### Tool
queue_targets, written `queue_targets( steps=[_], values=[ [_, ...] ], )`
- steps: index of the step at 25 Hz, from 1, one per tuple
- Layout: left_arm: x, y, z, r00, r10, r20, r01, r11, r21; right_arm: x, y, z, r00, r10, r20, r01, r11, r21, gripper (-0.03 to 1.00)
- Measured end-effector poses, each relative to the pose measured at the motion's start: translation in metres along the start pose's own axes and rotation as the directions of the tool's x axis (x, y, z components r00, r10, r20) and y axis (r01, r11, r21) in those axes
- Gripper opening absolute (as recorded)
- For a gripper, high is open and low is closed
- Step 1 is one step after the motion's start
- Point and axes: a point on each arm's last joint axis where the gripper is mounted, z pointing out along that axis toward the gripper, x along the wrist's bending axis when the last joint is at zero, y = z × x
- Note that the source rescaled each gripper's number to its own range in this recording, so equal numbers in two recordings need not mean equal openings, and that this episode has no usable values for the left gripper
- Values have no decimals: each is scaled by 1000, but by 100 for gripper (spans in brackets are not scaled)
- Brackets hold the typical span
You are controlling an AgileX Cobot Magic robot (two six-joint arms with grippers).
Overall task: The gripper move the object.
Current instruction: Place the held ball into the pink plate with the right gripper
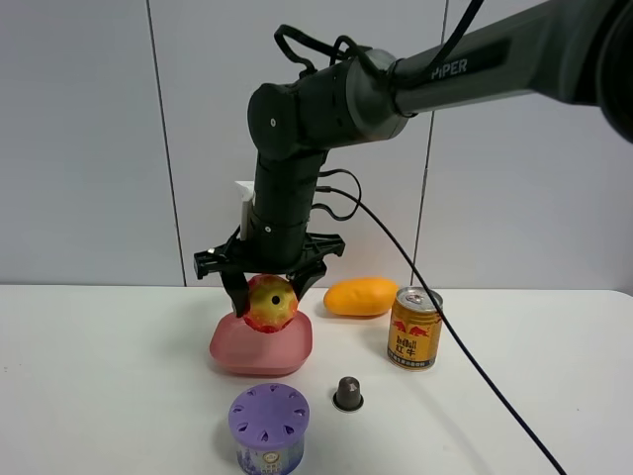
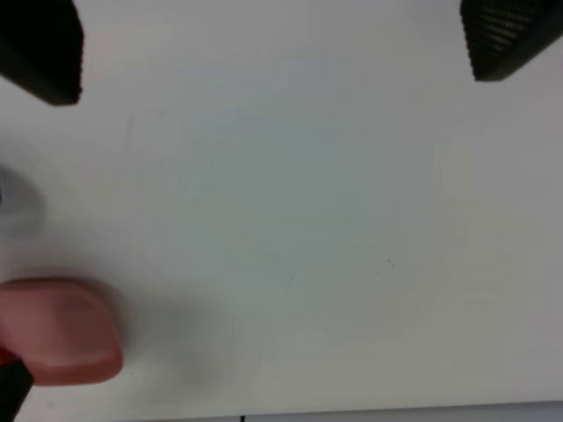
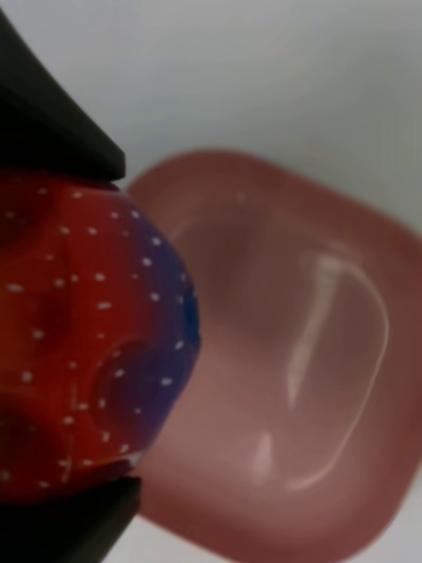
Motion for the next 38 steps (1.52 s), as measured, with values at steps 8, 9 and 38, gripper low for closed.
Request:
queue_targets(
  steps=[8, 9, 38],
  values=[
    [0, 0, 0, 1000, 0, 0, 0, 1000, 0, 2, 1, 26, 1000, -19, 6, 19, 999, -46, 0],
    [0, 0, 0, 1000, 0, 0, 0, 1000, 0, 3, 1, 30, 1000, -24, 7, 25, 998, -54, 0],
    [0, 0, 0, 1000, 0, 0, 0, 1000, 0, 4, 6, 46, 993, -118, 28, 121, 982, -145, 0]
  ],
)
